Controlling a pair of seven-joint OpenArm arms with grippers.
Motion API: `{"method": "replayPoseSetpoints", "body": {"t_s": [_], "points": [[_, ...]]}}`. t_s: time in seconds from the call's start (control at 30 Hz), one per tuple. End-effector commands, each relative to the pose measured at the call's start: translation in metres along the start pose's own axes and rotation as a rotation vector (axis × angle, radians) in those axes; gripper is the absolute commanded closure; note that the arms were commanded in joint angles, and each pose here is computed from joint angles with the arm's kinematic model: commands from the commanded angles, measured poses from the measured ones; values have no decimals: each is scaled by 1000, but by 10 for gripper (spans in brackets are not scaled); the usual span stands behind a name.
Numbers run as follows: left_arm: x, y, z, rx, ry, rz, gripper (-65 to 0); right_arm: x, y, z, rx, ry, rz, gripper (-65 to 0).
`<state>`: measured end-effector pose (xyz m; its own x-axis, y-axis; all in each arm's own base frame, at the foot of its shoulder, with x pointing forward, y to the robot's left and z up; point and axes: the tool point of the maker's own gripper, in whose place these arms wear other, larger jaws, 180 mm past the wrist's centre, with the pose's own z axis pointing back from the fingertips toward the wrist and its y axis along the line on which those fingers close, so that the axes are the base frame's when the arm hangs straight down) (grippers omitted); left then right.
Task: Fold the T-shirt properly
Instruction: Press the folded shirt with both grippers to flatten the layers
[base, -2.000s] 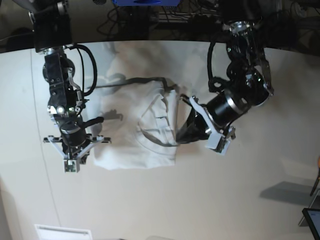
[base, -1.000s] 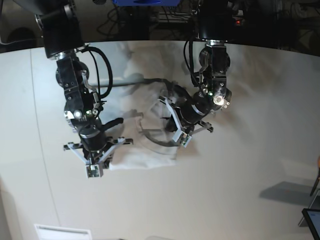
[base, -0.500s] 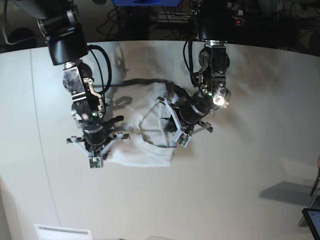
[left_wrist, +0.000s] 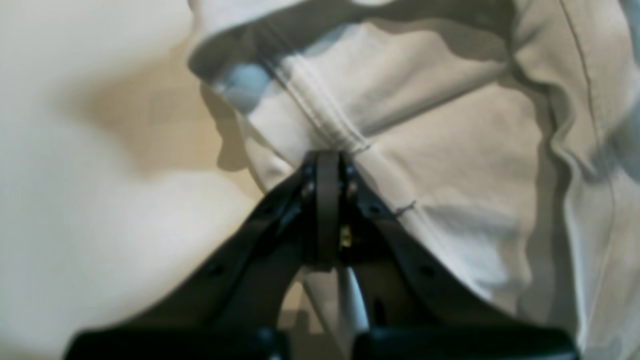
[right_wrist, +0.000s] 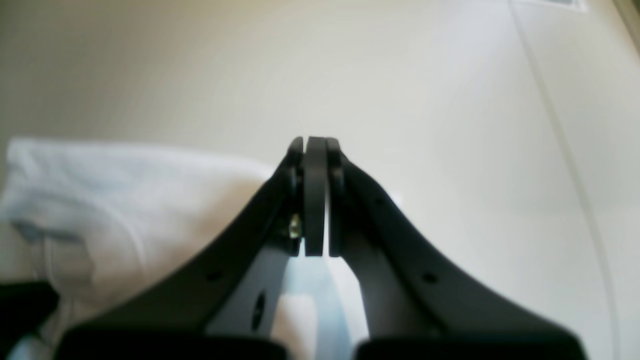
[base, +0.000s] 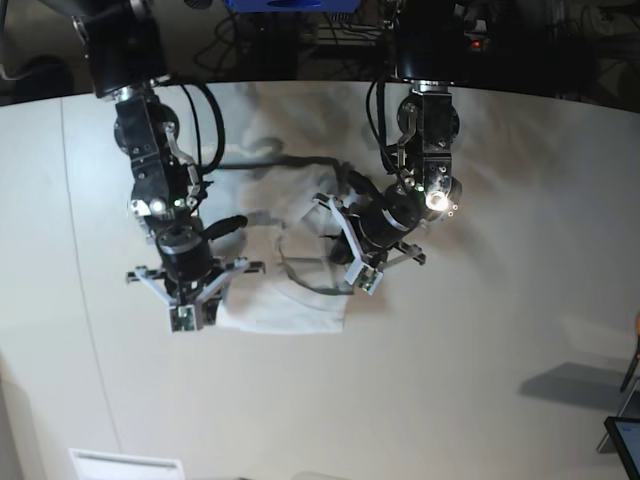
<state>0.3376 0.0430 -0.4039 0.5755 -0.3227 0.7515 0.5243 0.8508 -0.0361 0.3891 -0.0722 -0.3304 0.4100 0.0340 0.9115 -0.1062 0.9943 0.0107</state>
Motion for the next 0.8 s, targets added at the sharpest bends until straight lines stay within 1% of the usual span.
{"method": "replayPoseSetpoints", "body": {"t_s": [0.0, 0.1, 0.2, 0.27, 0.37, 0.47, 0.53, 0.6, 0.67, 0.77], "points": [[-10, 1, 0, 14, 61, -18, 0, 4, -1, -3, -3, -29, 4, -3], [-9, 1, 0, 14, 59, -18, 0, -40, 0, -11, -14, 34, 1, -3], [-9, 1, 0, 14, 59, -18, 0, -66, -4, -15, -25, 70, 10, -3], [-9, 1, 0, 13, 58, -17, 0, -58, -3, -13, -22, 47, 10, -3], [-9, 0, 0, 11, 56, -15, 0, -24, 2, -1, -6, -24, -5, -3], [-8, 0, 0, 10, 55, -14, 0, 9, 8, 13, 16, -74, -21, -3], [-8, 0, -1, 9, 55, -13, 0, 20, 13, 18, 26, -90, -30, -3], [-8, 0, 0, 11, 56, -15, 0, 15, 19, 17, 39, -77, -27, -3], [-9, 2, 0, 15, 57, -13, 0, -5, 29, 12, 60, -27, -9, -3], [-9, 1, 0, 12, 55, -12, 0, -34, 39, 6, 77, 18, 3, -3]]}}
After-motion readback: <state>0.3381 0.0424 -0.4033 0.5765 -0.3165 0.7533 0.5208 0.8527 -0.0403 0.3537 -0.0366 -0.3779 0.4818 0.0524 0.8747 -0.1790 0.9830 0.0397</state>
